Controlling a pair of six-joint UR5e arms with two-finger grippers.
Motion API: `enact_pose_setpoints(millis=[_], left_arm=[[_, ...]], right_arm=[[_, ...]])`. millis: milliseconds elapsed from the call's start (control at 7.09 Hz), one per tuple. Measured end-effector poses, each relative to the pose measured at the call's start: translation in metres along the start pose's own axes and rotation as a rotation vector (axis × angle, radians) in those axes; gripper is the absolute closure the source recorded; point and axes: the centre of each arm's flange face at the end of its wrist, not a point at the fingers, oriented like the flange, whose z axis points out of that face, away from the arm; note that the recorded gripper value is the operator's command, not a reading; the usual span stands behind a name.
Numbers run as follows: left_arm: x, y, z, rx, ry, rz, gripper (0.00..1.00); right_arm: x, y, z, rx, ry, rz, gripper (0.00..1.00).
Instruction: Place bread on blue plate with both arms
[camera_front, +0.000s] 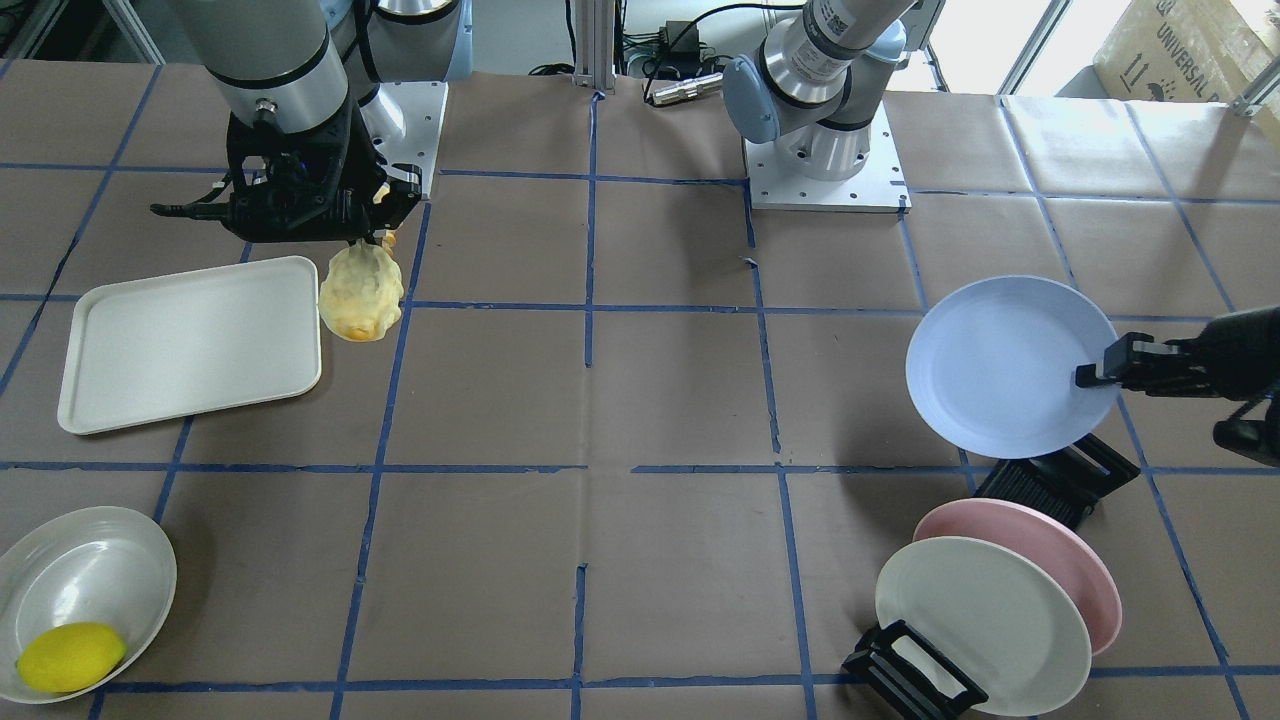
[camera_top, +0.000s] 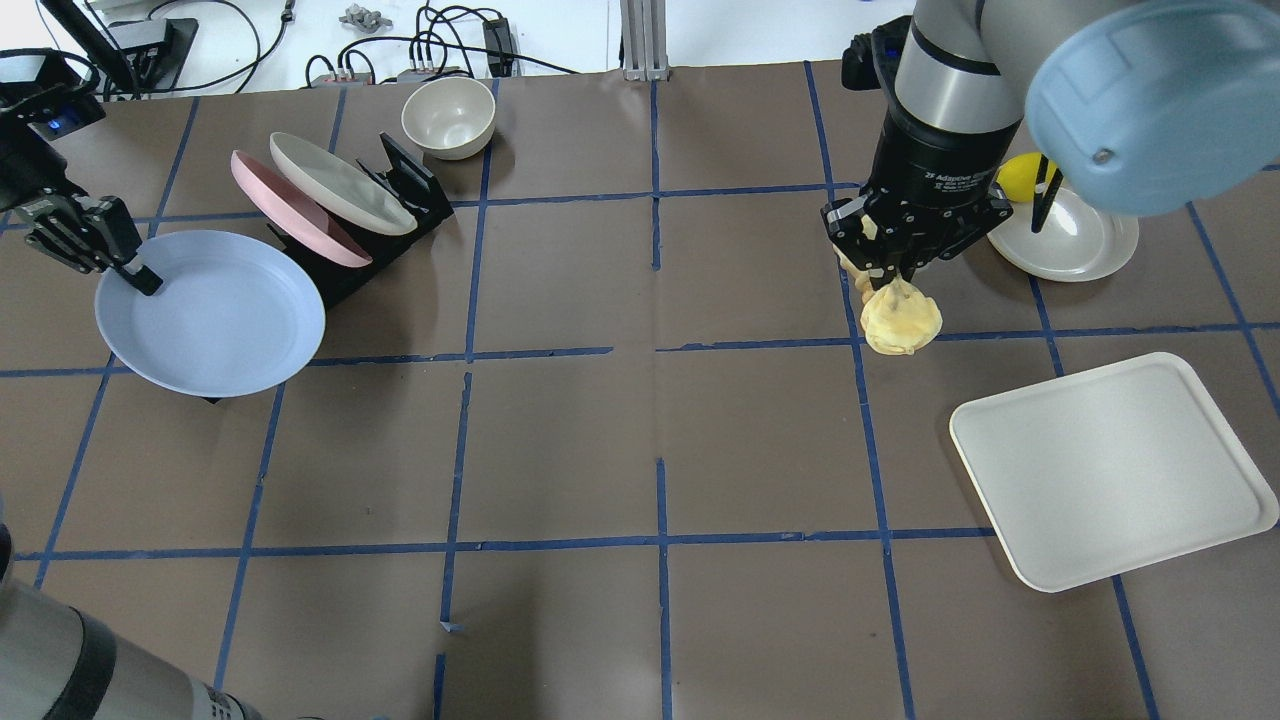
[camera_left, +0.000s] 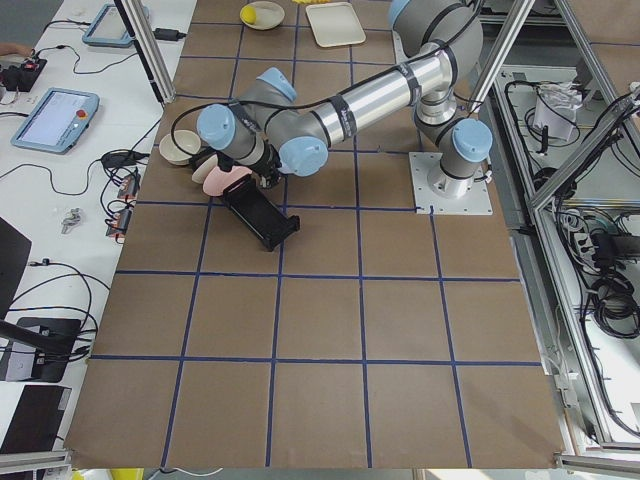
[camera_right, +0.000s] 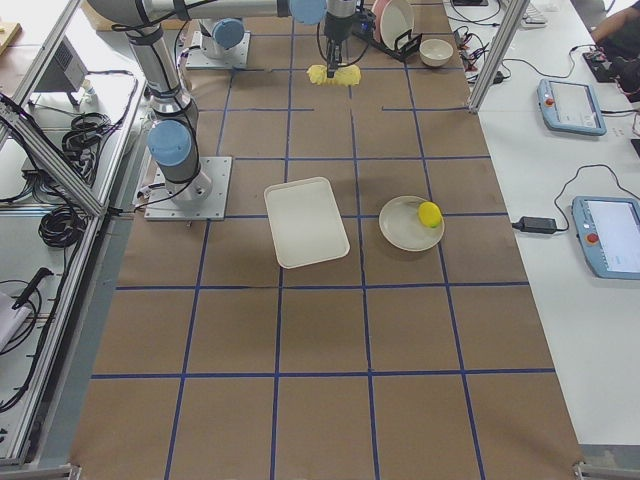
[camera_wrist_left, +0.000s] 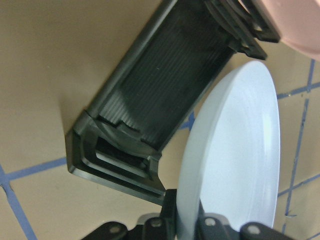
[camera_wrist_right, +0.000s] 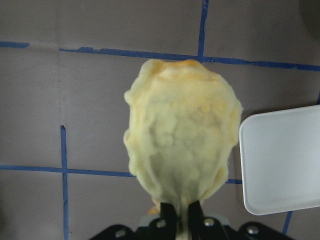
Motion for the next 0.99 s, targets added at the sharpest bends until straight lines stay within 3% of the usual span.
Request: enact_pose_setpoints(millis=[423, 987], left_arm=[[0.144, -0.015, 0.058, 0.046, 0.001, -0.119, 0.87], [0.272, -0.086, 0.156, 0.172, 0.038, -0.057, 0.87]], right_arm=[[0.001, -0.001, 0.004, -0.01, 0.009, -0.001, 0.89], [0.001, -0.002, 0.007, -0.017, 0.008, -0.011, 0.88]])
